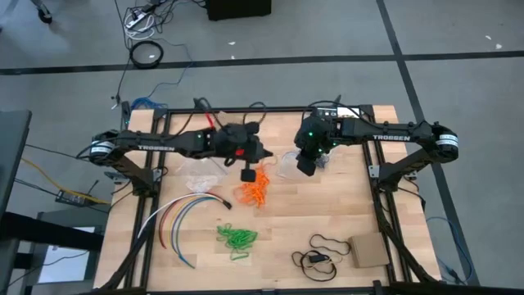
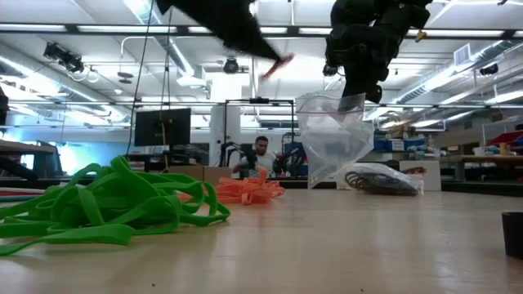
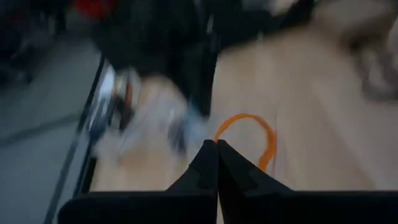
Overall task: Sort rubber bands
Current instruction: Put the orange rubber band into the transparent zip bag
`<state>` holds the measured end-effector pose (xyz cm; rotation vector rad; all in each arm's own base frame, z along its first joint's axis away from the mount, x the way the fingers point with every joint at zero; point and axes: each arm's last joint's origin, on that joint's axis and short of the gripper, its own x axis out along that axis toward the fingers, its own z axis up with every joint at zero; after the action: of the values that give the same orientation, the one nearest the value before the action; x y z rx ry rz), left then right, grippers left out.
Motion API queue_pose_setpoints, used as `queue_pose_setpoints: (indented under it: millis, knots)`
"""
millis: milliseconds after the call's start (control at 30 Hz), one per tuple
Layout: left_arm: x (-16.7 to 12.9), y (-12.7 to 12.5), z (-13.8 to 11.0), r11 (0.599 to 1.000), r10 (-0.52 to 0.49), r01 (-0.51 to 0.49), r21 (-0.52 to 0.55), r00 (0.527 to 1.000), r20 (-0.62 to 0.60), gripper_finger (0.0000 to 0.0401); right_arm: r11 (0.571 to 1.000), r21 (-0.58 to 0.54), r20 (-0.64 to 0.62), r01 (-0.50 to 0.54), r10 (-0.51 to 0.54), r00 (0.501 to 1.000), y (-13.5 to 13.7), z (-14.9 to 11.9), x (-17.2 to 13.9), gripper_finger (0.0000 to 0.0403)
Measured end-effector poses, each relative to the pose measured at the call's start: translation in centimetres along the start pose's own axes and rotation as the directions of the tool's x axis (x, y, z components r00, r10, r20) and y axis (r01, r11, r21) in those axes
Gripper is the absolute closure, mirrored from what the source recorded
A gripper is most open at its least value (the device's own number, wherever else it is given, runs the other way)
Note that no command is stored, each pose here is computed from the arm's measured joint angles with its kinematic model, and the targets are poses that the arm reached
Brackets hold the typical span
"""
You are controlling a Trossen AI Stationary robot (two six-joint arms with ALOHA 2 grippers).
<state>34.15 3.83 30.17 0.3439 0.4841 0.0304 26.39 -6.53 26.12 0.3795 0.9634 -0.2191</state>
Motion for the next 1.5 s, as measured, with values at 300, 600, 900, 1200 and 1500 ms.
queue_pose_setpoints:
  millis: [300, 600, 900, 1200, 1500]
  knots:
    - [2.9, -0.7, 0.8, 0.991, -0.115, 0.127, -0.039, 0.967, 0.227, 0.0400, 1.000, 0.008, 0.014, -0.003, 0.003, 1.000, 0.0, 0.1, 0.0, 0.0403]
    - [6.3, -1.5, -0.8, 0.993, -0.099, 0.110, -0.038, 0.971, 0.217, 0.0399, 0.986, 0.062, 0.070, -0.157, 0.152, 0.986, 0.6, 0.9, -0.1, 0.0403]
    - [6.7, -1.6, -2.5, 0.999, -0.022, 0.021, 0.045, 0.999, 0.023, 0.0350, 0.962, 0.093, 0.080, -0.258, 0.251, 0.965, 0.8, 1.2, -0.2, 0.0403]
    - [4.3, -1.1, -1.4, 1.000, 0.018, -0.018, 0.000, 1.000, 0.001, 0.0212, 0.959, 0.113, 0.060, -0.259, 0.253, 0.966, 0.7, 1.0, -0.2, 0.0403]
    - [-1.6, -0.2, -0.2, 0.999, -0.033, 0.032, -0.011, 0.997, -0.070, 0.0183, 0.963, 0.133, 0.038, -0.236, 0.233, 0.972, -0.1, 0.8, -0.2, 0.0403]
